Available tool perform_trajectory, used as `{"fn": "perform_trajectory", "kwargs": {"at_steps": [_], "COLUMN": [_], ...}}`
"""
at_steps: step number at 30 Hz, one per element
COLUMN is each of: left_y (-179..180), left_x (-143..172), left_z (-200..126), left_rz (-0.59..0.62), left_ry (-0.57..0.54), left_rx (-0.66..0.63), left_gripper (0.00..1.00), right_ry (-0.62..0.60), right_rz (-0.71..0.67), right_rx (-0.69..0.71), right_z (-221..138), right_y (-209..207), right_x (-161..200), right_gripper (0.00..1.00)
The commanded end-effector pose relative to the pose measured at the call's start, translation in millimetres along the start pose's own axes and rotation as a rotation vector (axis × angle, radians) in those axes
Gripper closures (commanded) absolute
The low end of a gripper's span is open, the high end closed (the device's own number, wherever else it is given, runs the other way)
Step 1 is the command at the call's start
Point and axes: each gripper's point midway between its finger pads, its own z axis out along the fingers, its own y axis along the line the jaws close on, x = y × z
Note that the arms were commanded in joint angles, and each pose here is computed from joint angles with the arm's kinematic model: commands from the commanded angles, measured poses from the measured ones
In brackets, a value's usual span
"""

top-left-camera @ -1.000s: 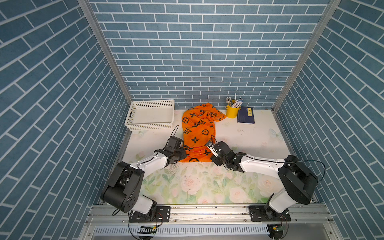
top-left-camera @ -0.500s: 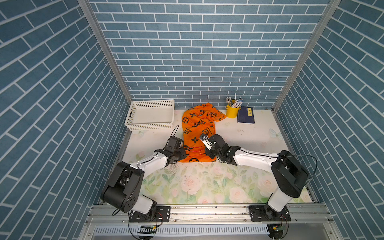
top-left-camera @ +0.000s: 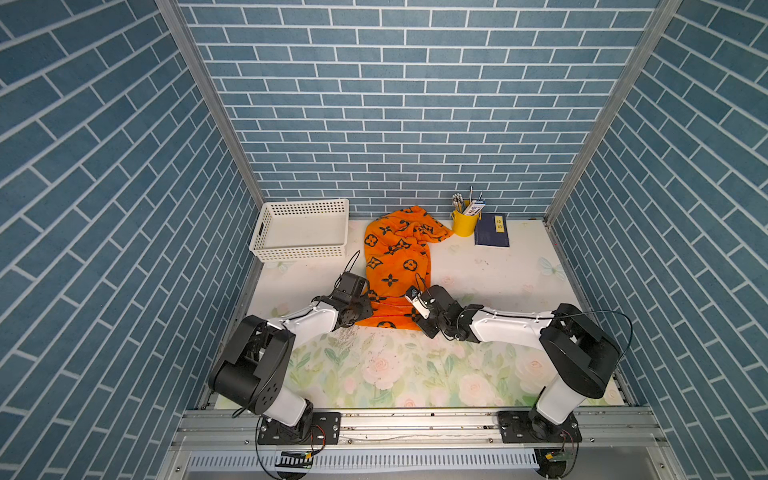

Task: Roll up the pillowcase
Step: Roll the pillowcase at the center of the board.

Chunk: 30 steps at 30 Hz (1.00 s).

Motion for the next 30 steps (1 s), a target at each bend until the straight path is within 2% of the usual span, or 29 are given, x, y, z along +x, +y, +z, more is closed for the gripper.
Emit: {"fn": "perform_trajectory", "kwargs": {"at_steps": [1,5,8,11,16,24,27,30], "left_y": [-6.4,-17.0,-14.1,-3.6,14.1,32.2,32.8,33.6], "left_x": [-10.4,-27.9,-35.8,-41.9,-47.8,-52.0,-52.6,-53.1], "left_z": [-8.3,-25.5,-35.3,-46.1,-60.6,-76.7,-80.3,-83.0], "left_rz": [0.017,0.004,-0.035,-0.083,-0.122,-0.166,-0.166,-0.164], "left_ry": [-0.021,-0.057,-0.070,-0.087,-0.108,-0.137,-0.143,-0.146], "left_rx": [0.008,0.046,0.061,0.077,0.082,0.097,0.105,0.106], "left_gripper": [0.62,0.58,0.45,0.38,0.36,0.36,0.36,0.36], "right_ry": [-0.144,-0.275,-0.301,-0.301,-0.359,-0.279,-0.243,-0.213], "right_rz": [-0.076,-0.314,-0.523,-0.642,-0.771,-0.852,-0.855,-0.820], "right_rx": [0.079,0.066,0.048,0.045,0.036,0.000,-0.006,-0.010], "right_z": [-28.0,-39.0,-31.2,-16.3,-2.1,29.2,42.1,52.9], "right_y": [-9.1,19.0,46.7,59.9,75.2,84.7,85.2,81.1], "right_x": [-40.1,-54.4,-50.9,-45.6,-49.2,-33.3,-27.3,-25.6], "right_gripper": [0.35,0.30,0.30,0.33,0.34,0.39,0.45,0.54]}}
